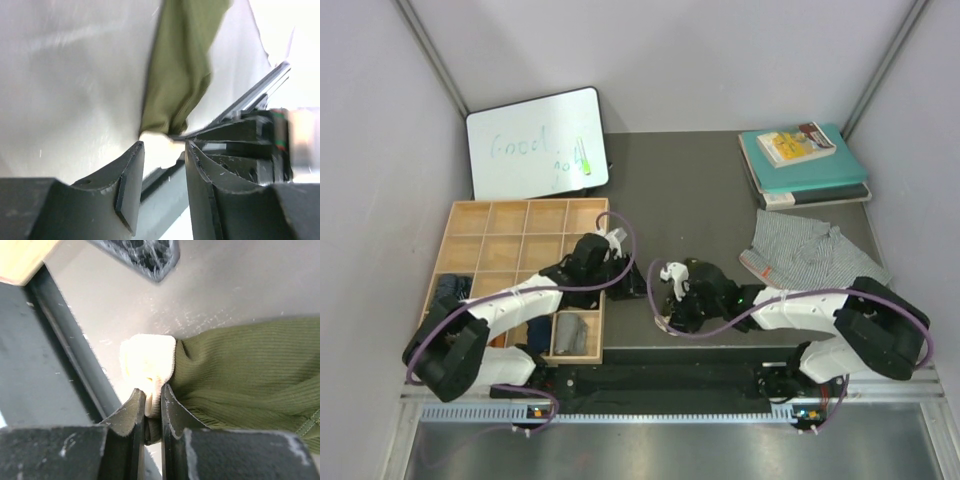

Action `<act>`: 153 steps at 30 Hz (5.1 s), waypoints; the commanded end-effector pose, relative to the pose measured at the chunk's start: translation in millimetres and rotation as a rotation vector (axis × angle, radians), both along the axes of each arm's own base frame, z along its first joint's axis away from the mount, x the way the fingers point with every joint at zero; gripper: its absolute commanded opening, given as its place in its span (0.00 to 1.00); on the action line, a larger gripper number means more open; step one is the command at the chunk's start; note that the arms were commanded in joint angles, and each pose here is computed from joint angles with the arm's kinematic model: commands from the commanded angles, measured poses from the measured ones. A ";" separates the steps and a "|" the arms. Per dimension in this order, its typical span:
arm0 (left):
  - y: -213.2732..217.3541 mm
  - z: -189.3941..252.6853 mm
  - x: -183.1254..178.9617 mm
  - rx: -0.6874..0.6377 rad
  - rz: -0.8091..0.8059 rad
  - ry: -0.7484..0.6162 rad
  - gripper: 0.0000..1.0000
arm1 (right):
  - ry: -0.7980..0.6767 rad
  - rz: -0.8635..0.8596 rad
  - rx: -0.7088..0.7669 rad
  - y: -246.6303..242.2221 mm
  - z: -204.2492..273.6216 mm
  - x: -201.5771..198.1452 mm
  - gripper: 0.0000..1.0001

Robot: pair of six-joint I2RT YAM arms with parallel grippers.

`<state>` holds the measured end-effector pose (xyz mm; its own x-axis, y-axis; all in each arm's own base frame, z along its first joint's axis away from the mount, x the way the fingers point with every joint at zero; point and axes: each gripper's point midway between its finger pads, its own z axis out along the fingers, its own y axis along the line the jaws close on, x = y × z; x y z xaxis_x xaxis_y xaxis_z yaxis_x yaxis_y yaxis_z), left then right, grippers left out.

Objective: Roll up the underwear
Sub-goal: Roll the underwear to the center of the board.

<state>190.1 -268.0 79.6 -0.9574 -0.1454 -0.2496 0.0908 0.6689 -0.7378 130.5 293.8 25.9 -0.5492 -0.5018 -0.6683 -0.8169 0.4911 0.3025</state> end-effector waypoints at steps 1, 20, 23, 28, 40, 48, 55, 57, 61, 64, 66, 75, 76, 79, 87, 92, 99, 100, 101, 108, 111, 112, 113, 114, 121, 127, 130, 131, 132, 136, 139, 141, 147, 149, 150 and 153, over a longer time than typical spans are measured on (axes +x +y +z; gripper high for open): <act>-18.5 26.7 20.2 -0.089 -0.032 -0.262 0.43 | 0.182 0.016 0.172 5.9 21.2 -7.4 0.00; -73.5 1.5 -8.2 -0.250 -0.295 -0.361 0.44 | 0.584 -0.134 0.260 -30.2 5.6 18.3 0.00; -79.7 -3.7 -14.7 -0.279 -0.316 -0.336 0.44 | 0.619 -0.156 0.268 -33.8 2.8 24.4 0.00; -80.3 -11.8 -21.9 -0.286 -0.324 -0.317 0.43 | 0.665 -0.199 0.280 -40.5 -3.0 35.5 0.00; -75.9 -59.1 -20.5 -0.137 -0.282 -0.189 0.00 | 0.632 -0.217 0.244 -43.3 12.7 43.9 0.33; -71.2 -63.5 -9.1 -0.026 -0.231 -0.125 0.00 | 0.511 -0.355 0.196 -69.3 36.2 47.9 0.87; -65.8 -64.6 -4.4 -0.038 -0.163 -0.036 0.00 | 0.478 -0.458 0.154 -84.2 25.0 45.1 0.89; -66.2 -64.6 -3.4 -0.048 -0.158 -0.026 0.00 | 0.471 -0.455 0.162 -84.2 22.7 44.6 0.88; -69.4 -63.8 -4.0 -0.070 -0.158 -0.004 0.00 | 0.486 -0.432 0.168 -82.9 13.6 36.8 0.88; -70.5 -64.3 -4.2 -0.074 -0.160 0.002 0.00 | 0.480 -0.415 0.166 -79.7 9.4 35.7 0.86; -70.2 -63.2 -2.3 -0.075 -0.157 0.002 0.00 | 0.476 -0.412 0.160 -77.4 6.1 35.6 0.85; -71.1 -58.8 4.9 -0.088 -0.143 -0.003 0.00 | 0.572 -0.506 0.004 -86.1 -29.6 25.9 0.44; -72.3 -56.4 6.5 -0.092 -0.142 -0.009 0.00 | 0.577 -0.517 -0.007 -87.2 -31.3 26.6 0.40; -76.3 -46.6 8.9 -0.116 -0.155 -0.030 0.00 | 0.586 -0.580 -0.065 -94.8 -39.0 29.6 0.13; -63.4 -22.0 15.9 -0.068 -0.146 -0.152 0.56 | 0.609 -0.682 -0.135 -104.7 -49.4 35.2 0.00; -49.9 -17.5 13.8 -0.042 -0.142 -0.196 0.71 | 0.626 -0.687 -0.138 -105.8 -50.9 38.2 0.00; -62.3 -18.5 -1.7 -0.154 -0.226 -0.171 0.73 | 0.664 -0.676 -0.112 -102.8 -51.1 39.2 0.00; -63.8 -19.7 -2.1 -0.170 -0.231 -0.177 0.73 | 0.670 -0.676 -0.110 -102.6 -51.7 39.0 0.00; -64.5 -19.9 -4.2 -0.180 -0.239 -0.172 0.72 | 0.678 -0.677 -0.105 -102.4 -52.1 39.3 0.00; -64.3 -38.5 -7.5 -0.184 -0.233 -0.135 0.67 | 0.726 -0.652 -0.086 -98.4 -55.8 39.0 0.00; -65.1 -46.0 -6.3 -0.183 -0.223 -0.130 0.61 | 0.740 -0.637 -0.068 -94.5 -54.6 40.5 0.00; -65.8 -47.6 -7.2 -0.182 -0.225 -0.127 0.56 | 0.745 -0.636 -0.064 -93.8 -55.4 40.8 0.00; -65.7 -49.7 -6.7 -0.178 -0.224 -0.127 0.53 | 0.753 -0.629 -0.054 -91.7 -54.4 40.7 0.00; -66.2 -52.2 -6.8 -0.178 -0.223 -0.126 0.50 | 0.756 -0.625 -0.050 -90.7 -54.0 40.9 0.00; -72.2 -52.2 -4.5 -0.196 -0.212 -0.121 0.00 | 0.763 -0.590 -0.010 -82.8 -46.4 44.0 0.00; -67.0 -49.9 -0.3 -0.088 -0.195 -0.045 0.00 | 0.588 -0.590 0.022 -88.8 -7.4 61.2 0.53; -58.5 -49.4 -7.0 -0.030 -0.193 0.055 0.00 | 0.384 -0.549 0.081 -85.9 29.0 73.6 0.68; -53.2 -51.3 -13.1 -0.007 -0.192 0.102 0.00 | 0.286 -0.554 0.055 -90.0 32.4 80.6 0.71; -54.2 -44.6 -11.6 -0.007 -0.194 0.108 0.00 | 0.212 -0.536 0.053 -86.6 42.2 82.8 0.72; -44.9 -39.0 -16.4 0.049 -0.224 0.163 0.00 | -0.088 -0.395 0.092 -55.1 78.6 67.9 0.73; -37.7 -37.4 -18.3 0.069 -0.236 0.210 0.00 | -0.230 -0.314 0.104 -40.8 82.9 49.9 0.73; -34.9 -36.2 -20.2 0.071 -0.242 0.240 0.00 | -0.311 -0.267 0.106 -32.9 81.2 42.4 0.73; -32.7 -31.4 -24.2 0.078 -0.259 0.271 0.00 | -0.456 -0.138 0.048 -6.2 74.1 15.4 0.72; -32.2 -30.1 -25.5 0.079 -0.261 0.285 0.00 | -0.498 -0.122 0.022 -1.9 71.9 12.0 0.72; -31.6 -31.0 -26.2 0.083 -0.262 0.291 0.00 | -0.510 -0.087 0.017 5.3 67.5 2.9 0.72; -30.7 -31.6 -27.8 0.086 -0.268 0.303 0.00 | -0.531 -0.065 -0.028 10.4 53.7 -1.4 0.69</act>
<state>163.7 -297.6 35.1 -0.9940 0.0993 0.0455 0.0411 0.7261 -0.6864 120.6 287.9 70.4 -0.2592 -0.5100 -0.8202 -0.8444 0.5319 -0.0638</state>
